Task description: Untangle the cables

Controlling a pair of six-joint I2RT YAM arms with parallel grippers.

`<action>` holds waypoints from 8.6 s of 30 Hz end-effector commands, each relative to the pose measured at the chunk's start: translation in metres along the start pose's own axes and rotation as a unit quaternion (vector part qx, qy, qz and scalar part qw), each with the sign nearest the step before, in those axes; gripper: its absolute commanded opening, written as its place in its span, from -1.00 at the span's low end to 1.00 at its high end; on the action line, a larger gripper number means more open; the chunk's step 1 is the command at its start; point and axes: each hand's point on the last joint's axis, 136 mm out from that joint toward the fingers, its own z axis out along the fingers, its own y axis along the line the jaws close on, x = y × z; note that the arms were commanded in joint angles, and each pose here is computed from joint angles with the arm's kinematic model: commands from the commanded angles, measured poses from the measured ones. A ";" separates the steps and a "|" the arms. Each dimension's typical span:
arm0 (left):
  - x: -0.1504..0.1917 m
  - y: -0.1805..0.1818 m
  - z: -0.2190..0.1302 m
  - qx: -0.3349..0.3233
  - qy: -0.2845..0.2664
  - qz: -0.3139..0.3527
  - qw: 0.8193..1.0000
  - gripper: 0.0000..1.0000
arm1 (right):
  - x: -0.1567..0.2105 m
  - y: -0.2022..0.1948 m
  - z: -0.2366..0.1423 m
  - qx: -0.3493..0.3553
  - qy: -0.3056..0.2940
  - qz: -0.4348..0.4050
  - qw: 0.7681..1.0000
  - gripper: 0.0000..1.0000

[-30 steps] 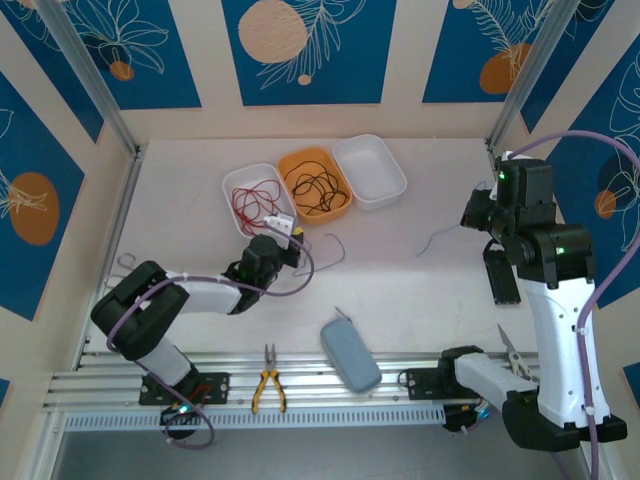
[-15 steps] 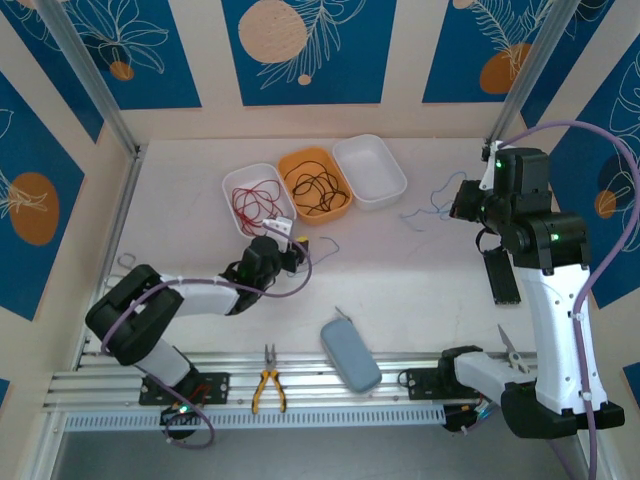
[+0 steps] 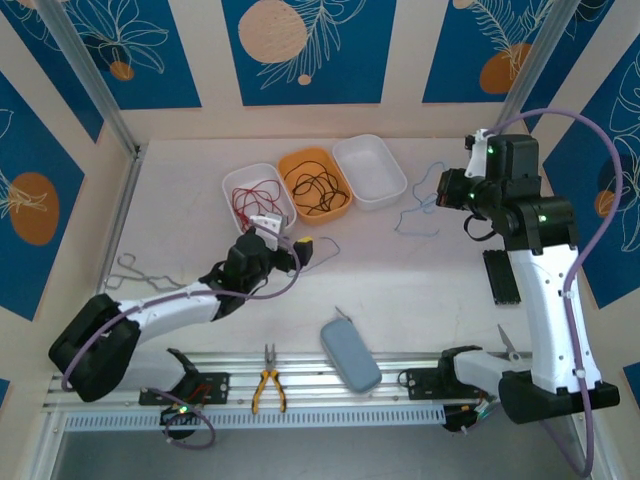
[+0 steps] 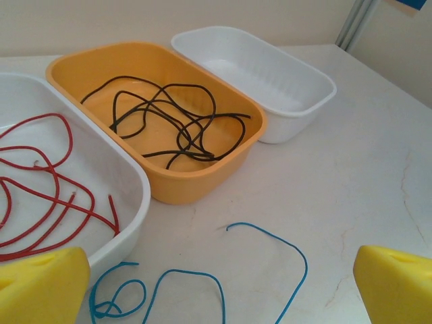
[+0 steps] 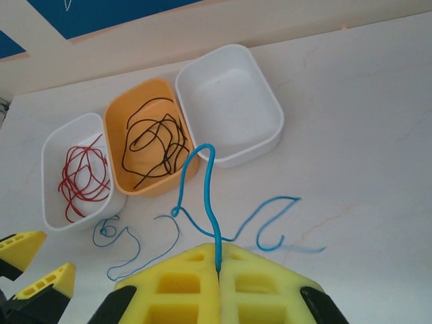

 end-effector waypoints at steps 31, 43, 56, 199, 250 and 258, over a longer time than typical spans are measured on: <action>-0.010 0.055 -0.064 -0.114 -0.015 0.011 0.993 1.00 | -0.152 0.036 0.202 -0.032 -0.064 -0.062 0.995 -1.00; -0.002 0.059 -0.060 -0.113 -0.006 0.005 0.994 1.00 | -0.086 0.029 0.293 0.008 0.047 -0.135 0.990 -1.00; 0.008 0.062 -0.052 -0.114 0.003 -0.007 0.993 1.00 | -0.006 0.022 0.332 -0.010 0.166 -0.180 0.969 -1.00; 0.145 -0.057 0.050 0.033 0.390 -0.014 0.920 0.16 | 0.248 -0.019 0.198 0.143 0.222 0.114 0.958 -1.00; 0.035 -0.056 0.032 0.008 0.192 -0.046 0.980 0.31 | 0.087 0.087 0.063 -0.142 0.030 0.022 0.989 -1.00; 0.025 -0.063 0.023 0.080 0.136 -0.076 0.985 0.40 | 0.046 0.110 0.025 -0.189 -0.012 -0.006 0.982 -1.00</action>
